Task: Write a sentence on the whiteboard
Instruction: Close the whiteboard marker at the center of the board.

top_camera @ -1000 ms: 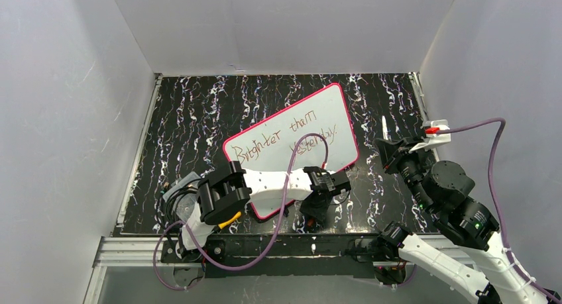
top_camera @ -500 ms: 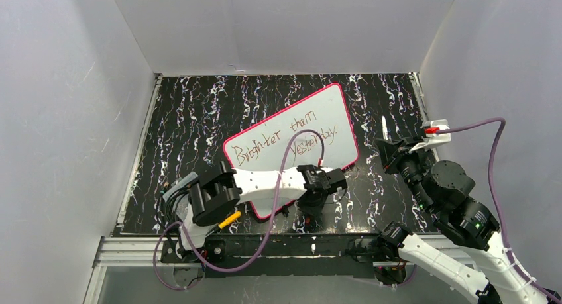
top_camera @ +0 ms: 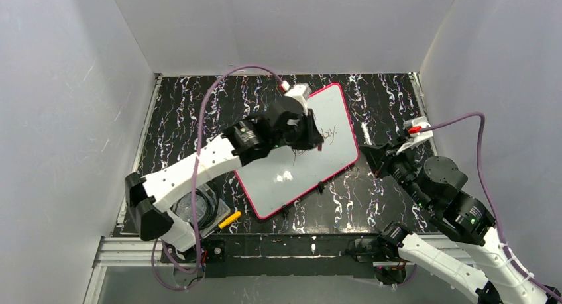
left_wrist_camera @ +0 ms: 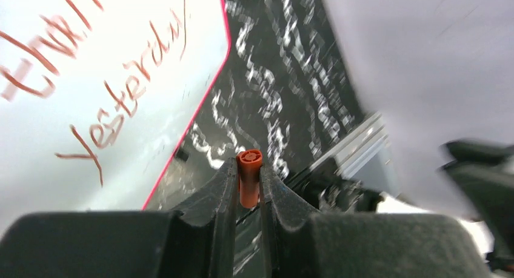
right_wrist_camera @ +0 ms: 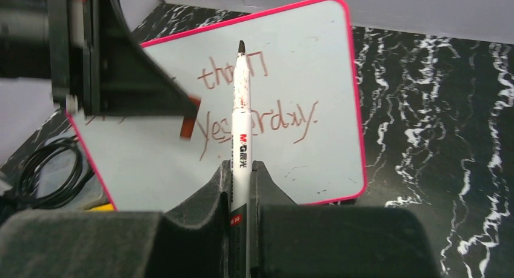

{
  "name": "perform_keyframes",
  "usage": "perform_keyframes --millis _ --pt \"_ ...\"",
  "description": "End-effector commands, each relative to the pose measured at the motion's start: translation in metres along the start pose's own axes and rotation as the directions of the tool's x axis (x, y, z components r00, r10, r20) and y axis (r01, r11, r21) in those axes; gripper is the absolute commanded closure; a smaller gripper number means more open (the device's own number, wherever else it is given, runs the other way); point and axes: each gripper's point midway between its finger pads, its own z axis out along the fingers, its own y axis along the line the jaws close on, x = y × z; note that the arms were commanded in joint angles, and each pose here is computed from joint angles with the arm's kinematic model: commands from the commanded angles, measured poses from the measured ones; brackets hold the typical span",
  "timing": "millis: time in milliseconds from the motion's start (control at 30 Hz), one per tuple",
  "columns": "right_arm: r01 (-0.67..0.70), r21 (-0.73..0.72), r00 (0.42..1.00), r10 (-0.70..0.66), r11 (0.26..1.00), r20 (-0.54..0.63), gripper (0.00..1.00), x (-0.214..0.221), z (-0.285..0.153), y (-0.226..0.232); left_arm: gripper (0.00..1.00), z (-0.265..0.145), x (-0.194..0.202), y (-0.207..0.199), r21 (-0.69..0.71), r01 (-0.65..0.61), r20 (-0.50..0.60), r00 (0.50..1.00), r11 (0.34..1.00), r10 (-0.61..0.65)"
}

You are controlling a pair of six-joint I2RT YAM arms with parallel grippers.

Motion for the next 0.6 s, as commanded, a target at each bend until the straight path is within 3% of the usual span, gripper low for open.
perform_keyframes --millis 0,233,333,567 --pt "0.012 -0.198 1.000 -0.015 0.980 -0.011 0.99 0.004 0.005 0.037 1.00 -0.031 -0.061 -0.005 0.118 0.094 0.203 0.972 0.989 -0.116" --pt "0.005 -0.411 0.997 -0.034 0.912 -0.062 0.99 0.026 0.014 0.079 1.00 -0.056 -0.103 0.017 0.217 0.248 0.349 0.884 0.944 -0.312" --pt "0.000 -0.404 0.992 -0.051 0.915 -0.116 0.99 0.040 0.026 0.081 1.00 -0.060 -0.107 0.016 0.271 0.292 0.352 0.857 0.917 -0.377" --pt "0.002 -0.383 0.994 -0.044 0.924 -0.099 0.99 0.043 0.045 0.082 1.00 -0.058 -0.103 0.007 0.342 0.332 0.306 0.845 0.879 -0.439"
